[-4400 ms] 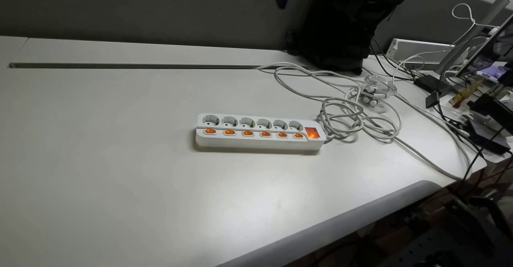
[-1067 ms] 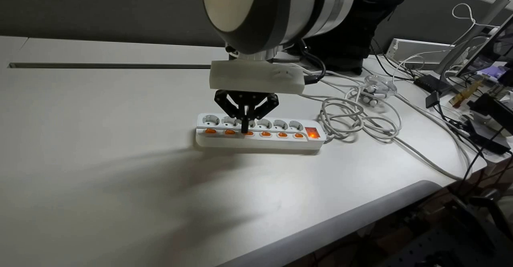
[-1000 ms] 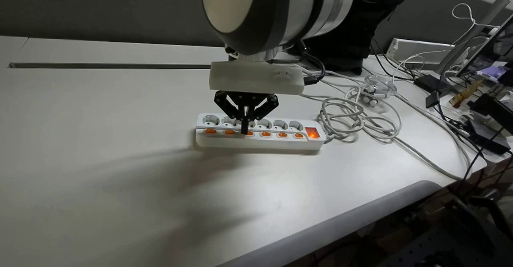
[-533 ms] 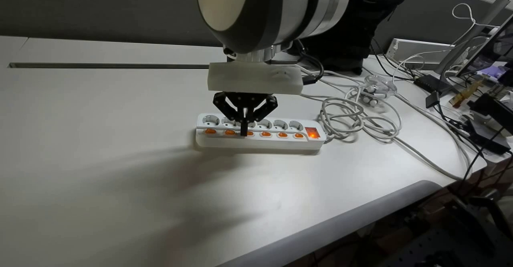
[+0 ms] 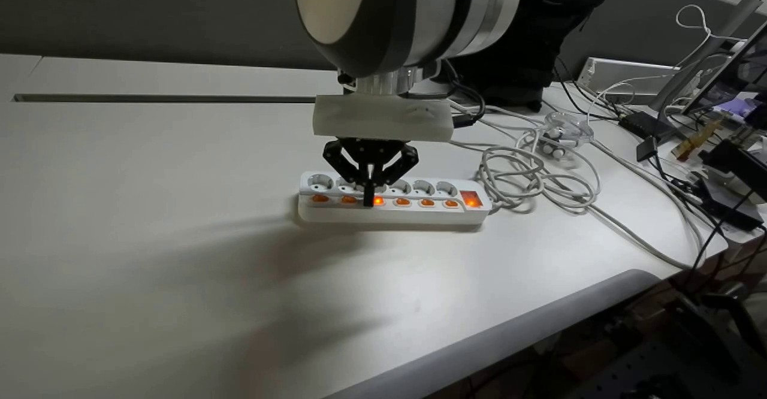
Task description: Turn on the third switch from the left
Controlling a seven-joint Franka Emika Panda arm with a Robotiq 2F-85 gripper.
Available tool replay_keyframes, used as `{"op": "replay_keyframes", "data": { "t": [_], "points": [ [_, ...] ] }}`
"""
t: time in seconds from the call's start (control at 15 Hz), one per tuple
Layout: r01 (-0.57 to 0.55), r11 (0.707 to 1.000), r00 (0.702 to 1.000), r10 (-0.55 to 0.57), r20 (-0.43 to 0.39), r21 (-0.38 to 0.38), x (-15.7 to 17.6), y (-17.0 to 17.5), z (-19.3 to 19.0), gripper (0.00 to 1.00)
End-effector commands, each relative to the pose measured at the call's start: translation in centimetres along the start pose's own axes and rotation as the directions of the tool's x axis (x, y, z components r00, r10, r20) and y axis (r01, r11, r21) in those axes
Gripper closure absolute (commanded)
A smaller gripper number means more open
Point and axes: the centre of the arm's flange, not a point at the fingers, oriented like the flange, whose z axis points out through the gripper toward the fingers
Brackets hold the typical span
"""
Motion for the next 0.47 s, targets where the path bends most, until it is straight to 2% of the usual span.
{"op": "replay_keyframes", "data": {
  "t": [0.0, 0.13, 0.4],
  "points": [
    [-0.032, 0.999, 0.999, 0.033, 0.031, -0.028, 1.19, 0.61, 2.39, 1.0],
    [-0.056, 0.998, 0.998, 0.057, 0.024, -0.042, 1.42, 0.9, 2.7, 1.0],
    [-0.167, 0.98, 0.977, 0.179, 0.119, -0.11, 1.99, 1.45, 3.31, 1.0]
  ]
}}
